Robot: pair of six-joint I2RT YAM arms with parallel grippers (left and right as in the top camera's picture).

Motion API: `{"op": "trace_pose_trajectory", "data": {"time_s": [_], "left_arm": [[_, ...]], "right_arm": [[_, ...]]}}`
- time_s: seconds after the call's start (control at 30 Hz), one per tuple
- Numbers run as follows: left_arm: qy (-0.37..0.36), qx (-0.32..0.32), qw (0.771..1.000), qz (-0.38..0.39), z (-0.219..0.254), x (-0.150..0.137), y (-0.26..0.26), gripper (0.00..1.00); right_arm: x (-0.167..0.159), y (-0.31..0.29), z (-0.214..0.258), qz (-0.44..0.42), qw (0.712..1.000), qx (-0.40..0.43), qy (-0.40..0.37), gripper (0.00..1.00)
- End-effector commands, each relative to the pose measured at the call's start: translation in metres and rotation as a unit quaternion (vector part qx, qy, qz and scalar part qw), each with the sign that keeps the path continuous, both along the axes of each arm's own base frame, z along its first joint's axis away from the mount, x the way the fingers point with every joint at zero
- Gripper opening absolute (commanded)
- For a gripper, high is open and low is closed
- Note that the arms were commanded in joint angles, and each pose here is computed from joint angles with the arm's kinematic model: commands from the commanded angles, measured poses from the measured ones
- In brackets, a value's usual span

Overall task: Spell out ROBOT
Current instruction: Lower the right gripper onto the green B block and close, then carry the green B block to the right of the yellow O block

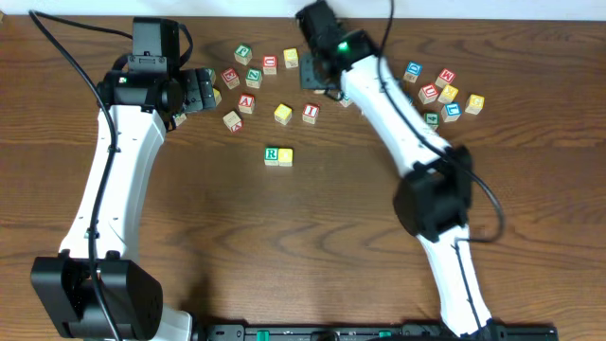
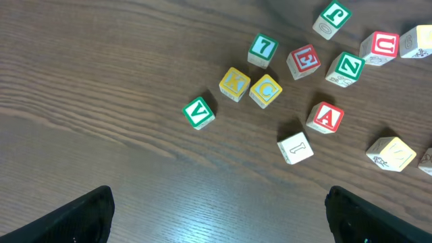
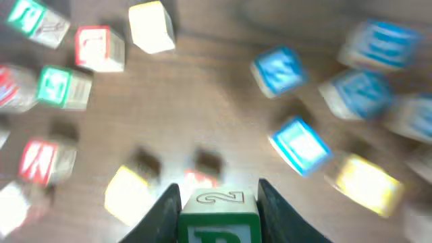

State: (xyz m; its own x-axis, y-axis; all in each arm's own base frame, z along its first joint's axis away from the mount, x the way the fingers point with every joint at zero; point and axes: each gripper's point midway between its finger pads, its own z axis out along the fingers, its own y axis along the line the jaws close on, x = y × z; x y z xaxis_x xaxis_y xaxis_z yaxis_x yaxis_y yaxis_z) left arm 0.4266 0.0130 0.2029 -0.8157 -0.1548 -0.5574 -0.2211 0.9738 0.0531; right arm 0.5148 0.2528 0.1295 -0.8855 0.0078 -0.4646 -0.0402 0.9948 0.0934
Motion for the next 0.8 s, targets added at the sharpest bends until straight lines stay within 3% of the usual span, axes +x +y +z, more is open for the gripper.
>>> {"op": "trace_pose_trajectory", "data": {"time_s": [0.0, 0.37, 0.77], "left_arm": [[-0.018, 0.004, 1.000, 0.005, 0.015, 0.002, 0.003, 0.98], [-0.018, 0.004, 1.000, 0.005, 0.015, 0.002, 0.003, 0.98], [-0.018, 0.004, 1.000, 0.005, 0.015, 0.002, 0.003, 0.98]], "right_arm": [[-0.023, -0.015, 0.059, 0.005, 1.000, -0.001, -0.017, 0.25], [-0.094, -0.015, -0.011, 0.037, 0.986, -0.033, 0.161, 0.21], [-0.110, 0.007, -0.086, 0.054, 0.982, -0.036, 0.178, 0.23]]}}
